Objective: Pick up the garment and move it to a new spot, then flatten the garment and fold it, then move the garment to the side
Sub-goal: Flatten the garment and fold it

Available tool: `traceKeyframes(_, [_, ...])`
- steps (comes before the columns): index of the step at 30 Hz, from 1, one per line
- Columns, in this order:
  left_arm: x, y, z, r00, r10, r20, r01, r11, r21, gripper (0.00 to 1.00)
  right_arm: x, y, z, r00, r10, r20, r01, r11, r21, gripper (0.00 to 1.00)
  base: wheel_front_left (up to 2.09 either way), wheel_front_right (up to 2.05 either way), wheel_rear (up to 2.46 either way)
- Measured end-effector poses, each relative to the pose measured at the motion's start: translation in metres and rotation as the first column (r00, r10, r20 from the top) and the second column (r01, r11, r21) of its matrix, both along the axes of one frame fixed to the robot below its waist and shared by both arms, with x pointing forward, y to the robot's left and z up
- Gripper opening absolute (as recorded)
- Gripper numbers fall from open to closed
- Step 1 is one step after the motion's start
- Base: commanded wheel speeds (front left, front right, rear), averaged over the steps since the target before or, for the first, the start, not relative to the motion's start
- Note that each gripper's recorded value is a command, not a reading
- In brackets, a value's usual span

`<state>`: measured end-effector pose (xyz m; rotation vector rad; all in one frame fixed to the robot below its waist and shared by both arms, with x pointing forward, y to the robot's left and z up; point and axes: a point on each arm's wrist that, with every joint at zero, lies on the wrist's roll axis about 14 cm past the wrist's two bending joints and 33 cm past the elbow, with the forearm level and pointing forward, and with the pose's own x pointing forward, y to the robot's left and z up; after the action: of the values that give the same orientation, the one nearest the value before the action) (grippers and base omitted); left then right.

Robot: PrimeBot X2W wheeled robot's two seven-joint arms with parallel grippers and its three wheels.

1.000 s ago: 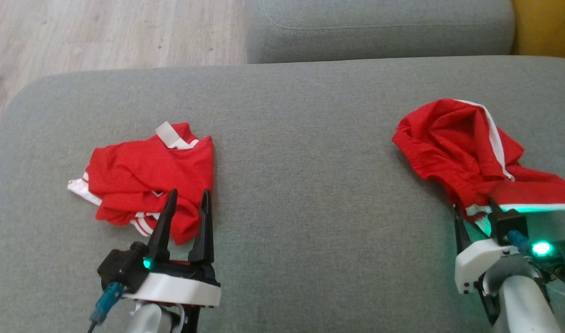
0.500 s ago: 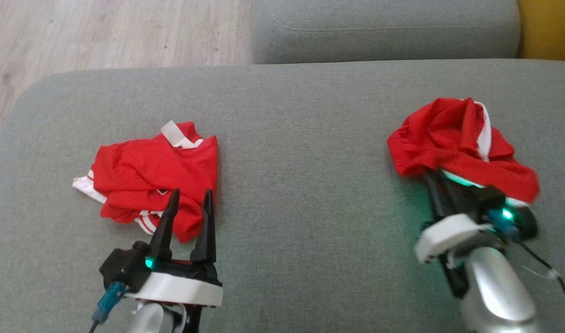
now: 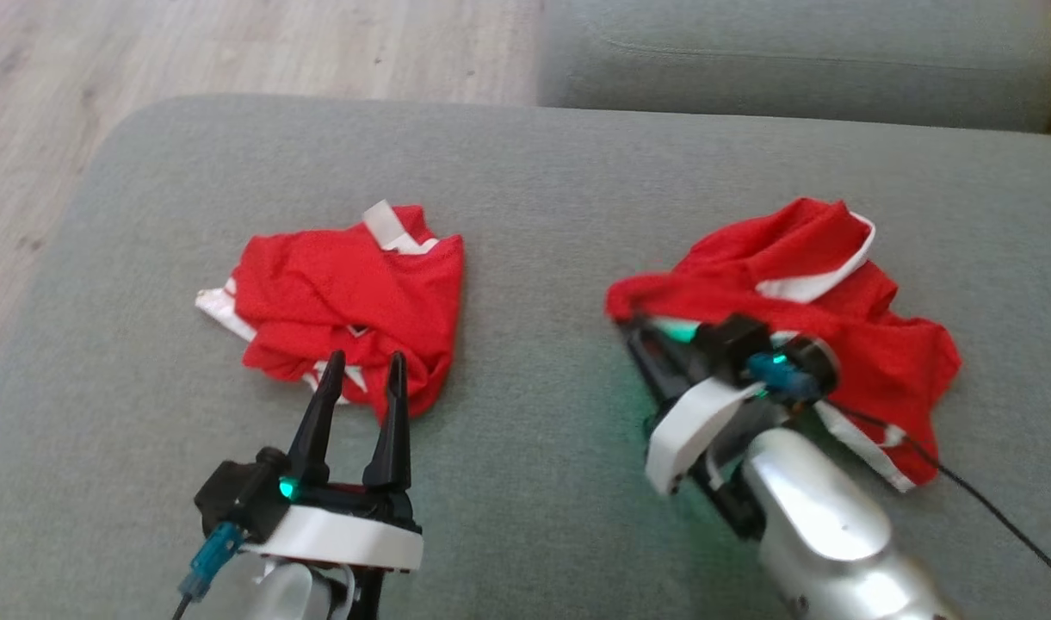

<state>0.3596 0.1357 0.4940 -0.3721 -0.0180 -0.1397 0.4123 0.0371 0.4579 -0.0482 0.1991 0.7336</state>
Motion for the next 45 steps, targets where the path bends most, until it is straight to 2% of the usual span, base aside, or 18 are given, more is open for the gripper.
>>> traceKeyframes(3, [-0.002, 0.006, -0.001, 1.0, 0.019, -0.005, -0.019, 1.0, 0.002, 1.0, -0.016, 0.015, -0.024, 0.994, 0.068, -0.083, -0.072, 0.996, -0.048, 0.0, 0.0, 0.0, 0.0])
traceKeyframes(4, [-0.002, 0.008, -0.002, 1.0, 0.025, -0.007, -0.025, 1.0, 0.003, 1.0, -0.021, 0.019, -0.032, 0.99, 0.084, -0.113, -0.092, 0.994, -0.063, 0.27, 0.0, 0.0, 0.0])
traceKeyframes(5, [-0.003, 0.009, -0.002, 1.0, 0.029, -0.009, -0.029, 1.0, 0.003, 1.0, -0.025, 0.021, -0.038, 0.986, 0.099, -0.13, -0.11, 0.991, -0.079, 1.0, 0.0, 0.0, 0.0])
traceKeyframes(9, [-0.002, 0.01, -0.003, 0.999, 0.034, -0.012, -0.034, 0.999, 0.004, 1.0, -0.034, 0.024, -0.046, 0.98, 0.12, -0.16, -0.134, 0.988, -0.079, 1.0, 0.0, 0.0, 0.0])
traceKeyframes(14, [0.002, 0.005, 0.0, 1.0, 0.021, -0.003, -0.021, 1.0, 0.002, 1.0, -0.033, 0.019, -0.037, 0.988, 0.104, -0.118, -0.11, 0.993, -0.045, 1.0, 0.0, 0.0, 0.0])
traceKeyframes(18, [0.006, -0.003, 0.006, 1.0, -0.006, 0.019, 0.006, 1.0, -0.001, 1.0, -0.022, 0.005, -0.015, 0.998, 0.035, -0.061, -0.034, 0.999, 0.029, 1.0, 0.0, 0.0, 0.0])
traceKeyframes(21, [0.009, -0.009, 0.011, 0.999, -0.023, 0.035, 0.023, 1.0, -0.004, 1.0, -0.003, -0.019, 0.012, 0.998, -0.068, 0.013, 0.067, 0.993, 0.099, 1.0, 0.0, 0.0, 0.0])
traceKeyframes(23, [0.011, -0.014, 0.014, 0.998, -0.038, 0.044, 0.038, 0.999, -0.006, 1.0, 0.011, -0.046, 0.031, 0.983, -0.165, 0.077, 0.153, 0.979, 0.135, 1.0, 0.0, 0.0, 0.0])
traceKeyframes(26, [0.014, -0.025, 0.017, 0.996, -0.071, 0.055, 0.072, 0.997, -0.008, 1.0, 0.02, -0.097, 0.048, 0.936, -0.314, 0.159, 0.293, 0.946, 0.142, 1.0, 0.0, 0.0, 0.0])
traceKeyframes(29, [0.017, -0.036, 0.019, 0.993, -0.104, 0.061, 0.105, 0.994, -0.01, 1.0, 0.008, -0.156, 0.044, 0.868, -0.463, 0.182, 0.445, 0.886, 0.13, 1.0, 0.0, 0.0, 0.0])
traceKeyframes(32, [0.02, -0.046, 0.02, 0.989, -0.133, 0.063, 0.134, 0.991, -0.011, 1.0, -0.019, -0.2, 0.023, 0.81, -0.564, 0.16, 0.558, 0.825, 0.083, 1.0, 0.0, 0.0, 0.0])
traceKeyframes(33, [0.021, -0.049, 0.02, 0.988, -0.142, 0.063, 0.143, 0.99, -0.011, 1.0, -0.029, -0.209, 0.015, 0.799, -0.584, 0.145, 0.581, 0.811, 0.066, 1.0, 0.0, 0.0, 0.0])
traceKeyframes(39, [0.023, -0.06, 0.02, 0.983, -0.173, 0.062, 0.174, 0.985, -0.012, 1.0, -0.064, -0.217, -0.014, 0.787, -0.613, 0.074, 0.613, 0.79, 0.021, 1.0, 0.0, 0.0, 0.0])
traceKeyframes(45, [0.024, -0.063, 0.017, 0.982, -0.182, 0.056, 0.183, 0.983, -0.014, 1.0, -0.066, -0.22, -0.014, 0.771, -0.634, 0.051, 0.632, 0.773, 0.052, 1.0, 0.0, 0.0, 0.0])
